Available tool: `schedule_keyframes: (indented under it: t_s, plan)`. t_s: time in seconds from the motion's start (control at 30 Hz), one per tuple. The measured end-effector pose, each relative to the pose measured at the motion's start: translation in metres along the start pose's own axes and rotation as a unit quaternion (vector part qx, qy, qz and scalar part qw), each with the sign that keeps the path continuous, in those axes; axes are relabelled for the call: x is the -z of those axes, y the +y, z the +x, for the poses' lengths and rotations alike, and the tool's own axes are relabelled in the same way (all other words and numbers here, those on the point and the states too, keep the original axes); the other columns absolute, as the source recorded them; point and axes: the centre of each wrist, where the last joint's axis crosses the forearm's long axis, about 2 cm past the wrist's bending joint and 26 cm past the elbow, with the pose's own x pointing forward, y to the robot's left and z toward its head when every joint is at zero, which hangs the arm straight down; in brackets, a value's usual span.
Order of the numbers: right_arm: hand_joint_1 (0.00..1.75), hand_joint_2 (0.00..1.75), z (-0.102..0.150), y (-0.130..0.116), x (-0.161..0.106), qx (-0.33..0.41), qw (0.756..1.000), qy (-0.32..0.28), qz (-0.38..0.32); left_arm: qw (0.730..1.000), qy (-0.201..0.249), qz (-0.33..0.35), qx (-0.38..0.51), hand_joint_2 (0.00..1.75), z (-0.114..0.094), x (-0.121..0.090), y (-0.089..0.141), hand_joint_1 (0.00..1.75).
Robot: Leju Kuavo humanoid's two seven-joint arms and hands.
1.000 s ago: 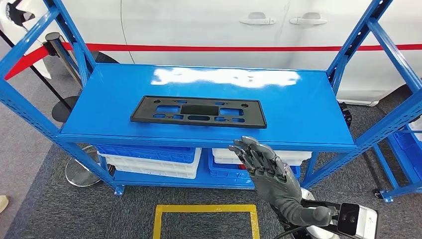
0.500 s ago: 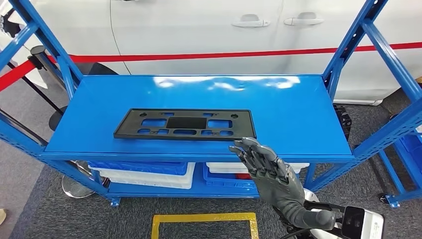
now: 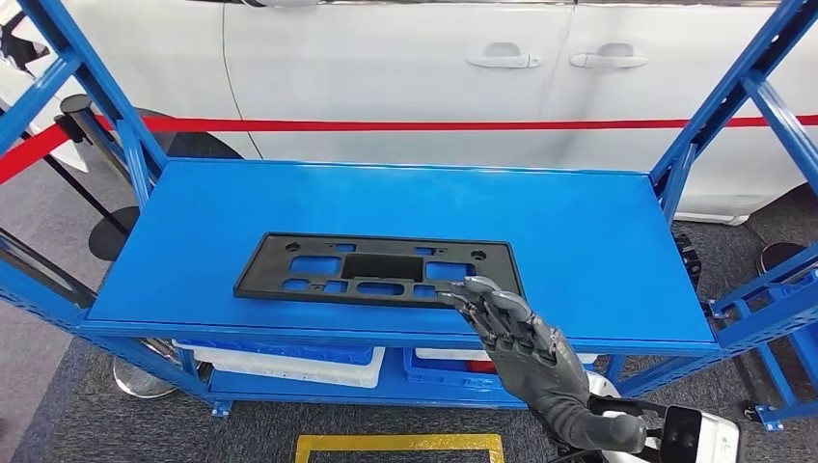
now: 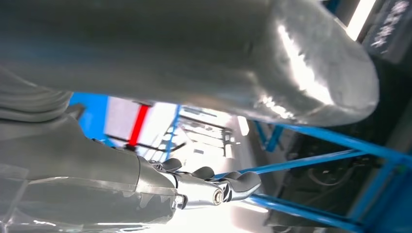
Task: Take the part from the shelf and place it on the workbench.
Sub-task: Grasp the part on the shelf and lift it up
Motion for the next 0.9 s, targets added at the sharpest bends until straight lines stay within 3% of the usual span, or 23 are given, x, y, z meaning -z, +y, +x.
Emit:
schedule_keyframes:
  t_s: [0.2, 0.33, 0.47, 0.57, 0.73, 0.9]
  plan:
    - [0.0, 0.0, -0.024, -0.004, -0.009, -0.014, 0.995, 0.101, -0.009, 1.0, -0.002, 0.002, 0.003, 0.0, 0.002, 0.001, -0.001, 0.0]
    - [0.0, 1.75, -0.037, -0.003, -0.009, -0.019, 0.991, 0.131, -0.007, 1.0, -0.003, 0.002, 0.004, 0.0, 0.004, 0.002, -0.002, 0.0]
    - [0.0, 1.75, -0.058, 0.002, -0.016, -0.061, 0.982, 0.176, 0.007, 1.0, -0.003, 0.002, 0.006, 0.0, 0.002, 0.001, -0.002, 0.0]
    - [0.0, 1.75, -0.072, 0.008, -0.015, -0.146, 0.967, 0.208, 0.029, 1.0, -0.001, 0.004, 0.008, 0.0, -0.002, -0.001, -0.001, 0.0]
    - [0.0, 1.75, -0.083, 0.016, 0.004, -0.334, 0.914, 0.22, 0.069, 1.0, -0.002, 0.004, 0.005, 0.0, -0.003, -0.001, -0.004, 0.0]
    - [0.0, 1.75, -0.091, 0.022, 0.009, -0.43, 0.872, 0.214, 0.091, 1.0, -0.003, 0.0, 0.006, 0.0, -0.005, -0.002, -0.007, 0.0]
